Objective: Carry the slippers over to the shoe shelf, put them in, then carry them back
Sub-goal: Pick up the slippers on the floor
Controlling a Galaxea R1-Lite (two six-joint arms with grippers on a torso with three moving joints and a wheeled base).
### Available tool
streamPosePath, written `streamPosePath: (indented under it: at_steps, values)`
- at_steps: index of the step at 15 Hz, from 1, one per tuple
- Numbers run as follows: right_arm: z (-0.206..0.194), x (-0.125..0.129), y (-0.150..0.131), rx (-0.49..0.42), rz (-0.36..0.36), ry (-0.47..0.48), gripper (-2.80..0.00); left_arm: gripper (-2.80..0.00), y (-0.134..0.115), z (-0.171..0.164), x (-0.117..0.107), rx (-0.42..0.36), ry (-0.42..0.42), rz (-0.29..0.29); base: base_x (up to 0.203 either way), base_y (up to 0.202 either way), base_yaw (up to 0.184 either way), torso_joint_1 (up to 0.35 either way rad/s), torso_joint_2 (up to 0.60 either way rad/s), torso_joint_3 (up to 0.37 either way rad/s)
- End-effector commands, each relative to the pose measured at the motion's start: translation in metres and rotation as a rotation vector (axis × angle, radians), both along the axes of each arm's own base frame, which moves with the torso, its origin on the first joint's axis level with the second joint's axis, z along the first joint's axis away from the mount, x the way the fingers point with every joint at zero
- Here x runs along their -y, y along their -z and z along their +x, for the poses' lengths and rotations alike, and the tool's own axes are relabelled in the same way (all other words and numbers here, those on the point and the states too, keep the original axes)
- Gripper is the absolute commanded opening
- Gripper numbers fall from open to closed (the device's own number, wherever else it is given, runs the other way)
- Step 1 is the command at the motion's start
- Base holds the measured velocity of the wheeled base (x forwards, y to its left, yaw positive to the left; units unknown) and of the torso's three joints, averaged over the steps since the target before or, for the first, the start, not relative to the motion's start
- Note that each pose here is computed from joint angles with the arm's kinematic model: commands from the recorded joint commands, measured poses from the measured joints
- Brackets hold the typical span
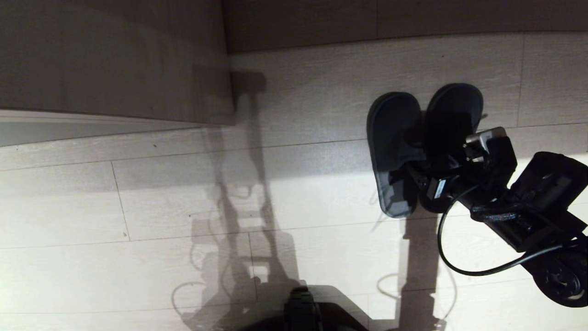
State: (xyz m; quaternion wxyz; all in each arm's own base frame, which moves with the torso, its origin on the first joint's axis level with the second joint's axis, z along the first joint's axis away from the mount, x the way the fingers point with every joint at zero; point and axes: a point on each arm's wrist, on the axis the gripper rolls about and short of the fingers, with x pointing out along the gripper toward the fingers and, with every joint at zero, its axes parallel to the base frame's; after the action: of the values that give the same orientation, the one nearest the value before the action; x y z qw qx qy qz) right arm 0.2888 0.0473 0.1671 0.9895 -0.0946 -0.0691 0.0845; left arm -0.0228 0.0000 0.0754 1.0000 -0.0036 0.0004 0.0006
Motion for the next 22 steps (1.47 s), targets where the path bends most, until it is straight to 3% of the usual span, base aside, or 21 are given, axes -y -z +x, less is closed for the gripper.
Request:
streamPosePath:
  at_steps: [1, 9, 17, 21, 22]
  values:
    - [0.007, -0.001, -0.001, 0.020, -0.006, 0.005, 0.00, -2.80, 0.000, 0.000, 0.000, 0.001, 0.000, 0.000, 0.000, 0.000, 0.000, 0.000, 0.00, 0.000]
    - [0.032, -0.003, 0.016, 0.096, -0.038, 0.069, 0.00, -2.80, 0.000, 0.000, 0.000, 0.001, 0.000, 0.000, 0.000, 0.000, 0.000, 0.000, 0.00, 0.000]
    - [0.067, -0.006, -0.014, 0.258, 0.006, 0.073, 0.00, -2.80, 0.000, 0.000, 0.000, -0.001, 0.000, 0.000, 0.000, 0.000, 0.000, 0.000, 0.00, 0.000]
    - [0.080, -0.010, 0.002, 0.225, -0.008, 0.014, 0.00, -2.80, 0.000, 0.000, 0.000, 0.001, 0.000, -0.002, 0.000, 0.000, 0.000, 0.000, 0.00, 0.000]
    - [0.081, -0.011, 0.003, 0.226, -0.006, -0.001, -2.80, -2.80, 0.000, 0.000, 0.000, -0.001, -0.002, -0.002, 0.000, 0.000, 0.000, 0.000, 0.00, 0.000]
